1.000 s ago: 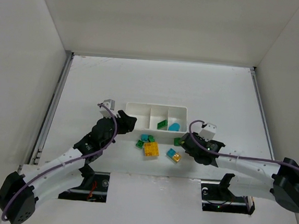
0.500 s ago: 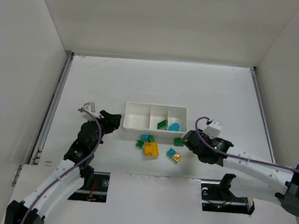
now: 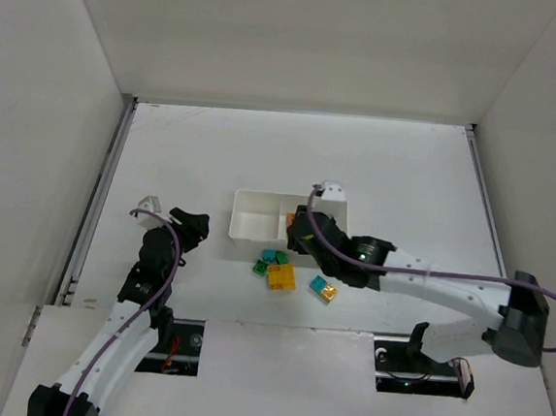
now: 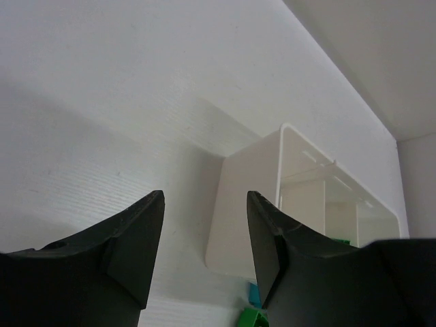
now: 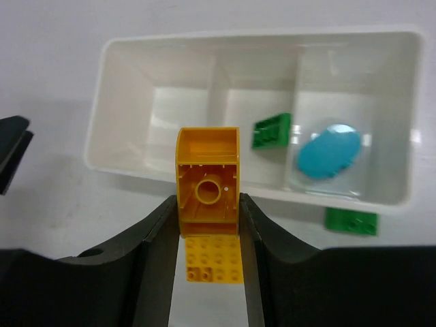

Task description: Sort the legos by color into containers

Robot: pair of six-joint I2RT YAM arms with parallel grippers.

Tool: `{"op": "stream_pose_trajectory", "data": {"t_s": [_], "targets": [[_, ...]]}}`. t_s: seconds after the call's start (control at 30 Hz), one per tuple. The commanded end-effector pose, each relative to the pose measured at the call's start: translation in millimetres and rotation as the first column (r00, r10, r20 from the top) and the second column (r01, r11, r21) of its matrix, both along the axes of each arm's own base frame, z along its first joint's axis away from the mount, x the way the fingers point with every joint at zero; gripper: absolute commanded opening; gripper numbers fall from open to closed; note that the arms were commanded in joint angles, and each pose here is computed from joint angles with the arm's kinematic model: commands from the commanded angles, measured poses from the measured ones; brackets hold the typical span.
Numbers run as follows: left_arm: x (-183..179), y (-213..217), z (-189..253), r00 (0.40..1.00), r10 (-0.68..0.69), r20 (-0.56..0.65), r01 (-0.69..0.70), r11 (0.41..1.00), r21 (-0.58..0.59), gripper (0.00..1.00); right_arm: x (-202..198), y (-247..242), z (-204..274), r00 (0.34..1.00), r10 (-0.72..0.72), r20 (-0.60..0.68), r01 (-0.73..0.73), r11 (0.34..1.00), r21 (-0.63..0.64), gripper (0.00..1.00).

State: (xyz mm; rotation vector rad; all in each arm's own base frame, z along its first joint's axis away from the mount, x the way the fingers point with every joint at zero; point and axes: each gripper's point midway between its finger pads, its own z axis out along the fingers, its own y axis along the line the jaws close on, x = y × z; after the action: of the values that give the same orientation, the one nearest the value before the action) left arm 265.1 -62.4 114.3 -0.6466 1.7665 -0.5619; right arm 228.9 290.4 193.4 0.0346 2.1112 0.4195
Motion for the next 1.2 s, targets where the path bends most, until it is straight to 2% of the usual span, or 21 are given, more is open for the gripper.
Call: {"op": "stream_pose_trajectory", "data": {"t_s": [0.0, 0.2, 0.37, 0.53, 0.63, 0.73, 0.8, 0.87, 0.97, 1.03, 1.13, 1.17], "targets": [[2, 0, 3, 0.999, 0.003, 0.032, -0.003, 1.000, -0.008, 0.49, 28, 78, 51, 0.977, 0.149, 0.150, -0.171, 0.973, 0.152, 0.30], [2, 1, 3, 0.999, 0.009, 0.036, -0.009, 1.000, 0.000, 0.49, 67, 121, 30, 0.974, 0.159, 0.162, -0.170, 0.984, 0.058, 0.31], [3, 0, 1, 0.999, 0.007, 0.031, -0.007, 1.000, 0.001, 0.49, 87, 120, 6, 0.985, 0.094, 0.145, -0.095, 0.995, 0.001, 0.35], [3, 0, 1, 0.999, 0.005, 0.031, -0.005, 1.000, 0.001, 0.49, 90, 122, 6, 0.985, 0.094, 0.143, -0.097, 0.995, 0.012, 0.57], [4, 0, 2, 0.999, 0.005, 0.033, -0.005, 1.000, 0.001, 0.49, 86, 116, 17, 0.983, 0.098, 0.157, -0.103, 0.994, 0.023, 0.65], [4, -1, 2, 0.999, 0.002, 0.033, -0.002, 1.000, 0.001, 0.49, 75, 98, 26, 0.981, 0.091, 0.172, -0.098, 0.995, 0.032, 0.67], [4, -1, 2, 1.000, 0.004, 0.031, -0.004, 1.000, 0.001, 0.49, 55, 88, 24, 0.978, 0.112, 0.177, -0.120, 0.992, 0.034, 0.62], [4, -1, 0, 1.000, 0.002, 0.025, -0.002, 1.000, 0.003, 0.49, 28, 78, 12, 0.975, 0.151, 0.162, -0.157, 0.987, 0.027, 0.55], [4, -3, 1, 1.000, -0.002, 0.019, 0.002, 1.000, 0.004, 0.49, -9, 65, -18, 0.968, 0.216, 0.124, -0.217, 0.976, -0.007, 0.55], [5, -4, 1, 1.000, -0.007, 0.018, 0.007, 1.000, 0.005, 0.48, -31, 58, -38, 0.966, 0.240, 0.094, -0.240, 0.971, -0.017, 0.63], [4, -7, 3, 1.000, -0.014, 0.012, 0.014, 1.000, 0.000, 0.47, -53, 47, -69, 0.965, 0.261, 0.028, -0.260, 0.965, -0.040, 0.83], [4, -8, 5, 1.000, -0.019, 0.009, 0.019, 1.000, 0.000, 0.47, -59, 45, -78, 0.964, 0.265, 0.006, -0.264, 0.963, -0.049, 0.86]]}}
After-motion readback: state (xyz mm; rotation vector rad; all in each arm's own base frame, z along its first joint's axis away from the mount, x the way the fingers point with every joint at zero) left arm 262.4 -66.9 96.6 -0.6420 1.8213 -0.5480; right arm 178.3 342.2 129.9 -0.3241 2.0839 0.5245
